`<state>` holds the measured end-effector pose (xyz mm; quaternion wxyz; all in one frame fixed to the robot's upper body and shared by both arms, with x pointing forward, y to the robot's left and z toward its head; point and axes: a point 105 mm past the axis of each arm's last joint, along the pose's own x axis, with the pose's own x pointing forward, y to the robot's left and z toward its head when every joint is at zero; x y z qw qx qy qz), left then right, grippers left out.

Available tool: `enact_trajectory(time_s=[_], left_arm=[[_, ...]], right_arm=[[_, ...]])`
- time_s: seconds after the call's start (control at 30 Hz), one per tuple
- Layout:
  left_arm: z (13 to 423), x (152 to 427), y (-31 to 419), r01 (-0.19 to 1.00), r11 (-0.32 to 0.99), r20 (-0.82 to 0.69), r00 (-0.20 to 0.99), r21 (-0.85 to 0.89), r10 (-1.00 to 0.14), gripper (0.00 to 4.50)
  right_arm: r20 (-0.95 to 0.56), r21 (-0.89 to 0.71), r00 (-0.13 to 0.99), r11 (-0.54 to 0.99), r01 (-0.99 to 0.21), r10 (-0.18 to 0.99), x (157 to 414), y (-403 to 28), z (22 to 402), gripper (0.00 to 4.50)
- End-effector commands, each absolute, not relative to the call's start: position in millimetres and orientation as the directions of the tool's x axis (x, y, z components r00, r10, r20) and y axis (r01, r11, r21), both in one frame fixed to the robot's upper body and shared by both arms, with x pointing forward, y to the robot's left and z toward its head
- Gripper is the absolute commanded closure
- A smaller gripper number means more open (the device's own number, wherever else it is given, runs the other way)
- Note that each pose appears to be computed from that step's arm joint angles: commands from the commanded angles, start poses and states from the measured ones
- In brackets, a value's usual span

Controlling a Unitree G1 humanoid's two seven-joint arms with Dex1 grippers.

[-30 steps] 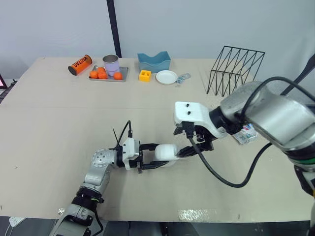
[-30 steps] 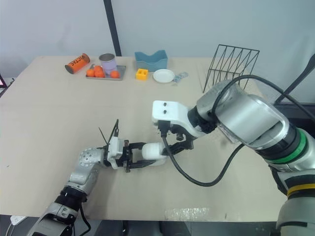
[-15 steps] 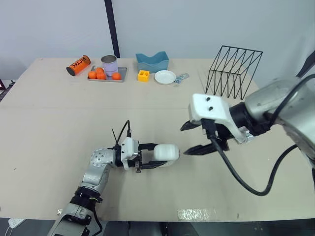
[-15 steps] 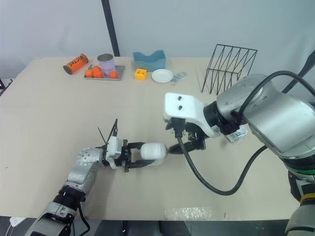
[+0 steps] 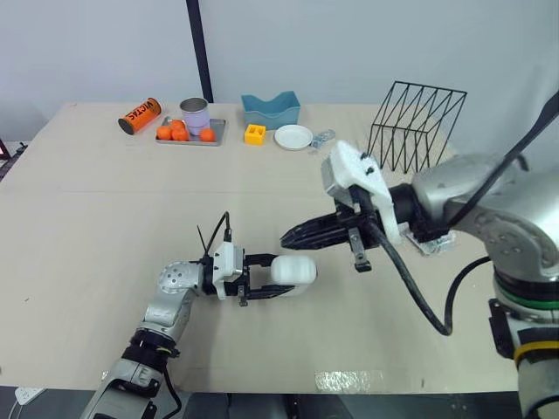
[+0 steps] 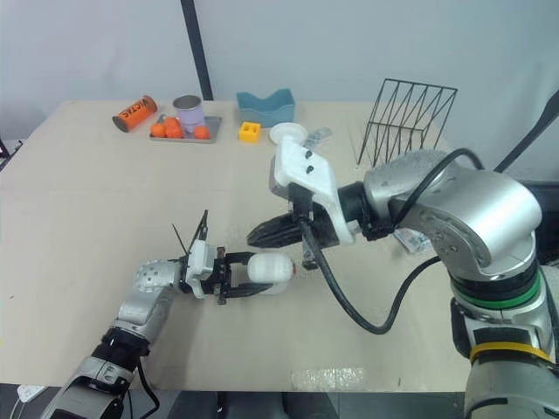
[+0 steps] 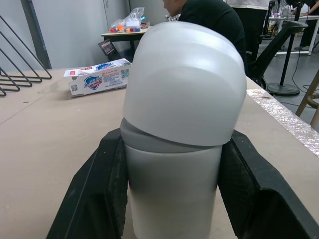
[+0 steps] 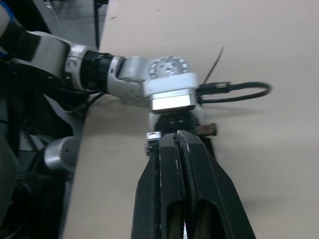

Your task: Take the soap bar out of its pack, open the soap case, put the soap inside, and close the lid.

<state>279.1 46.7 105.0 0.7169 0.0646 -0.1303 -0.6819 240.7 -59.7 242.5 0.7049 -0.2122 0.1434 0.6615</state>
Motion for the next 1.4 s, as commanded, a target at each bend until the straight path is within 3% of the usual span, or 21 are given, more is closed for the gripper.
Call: enact_trajectory(time_s=[0.03, 0.63, 1.4], left_arm=[[109, 280, 49, 0.955, 0.055, 0.084, 0.032, 0.29, -0.996, 2.56], [109, 279, 51, 0.953, 0.055, 0.077, 0.034, 0.297, -0.996, 2.56], [110, 279, 51, 0.952, 0.062, 0.082, 0.039, 0.299, -0.996, 2.56]], right_arm=[[-0.485, -0.134, 0.067, 0.002, -0.991, 0.872, 232, -61, 241, 4.41], [-0.506, -0.073, 0.083, 0.053, -0.996, 0.859, 246, -57, 206, 4.41], [-0.531, -0.045, 0.123, 0.117, -0.992, 0.839, 260, -69, 188, 4.41]])
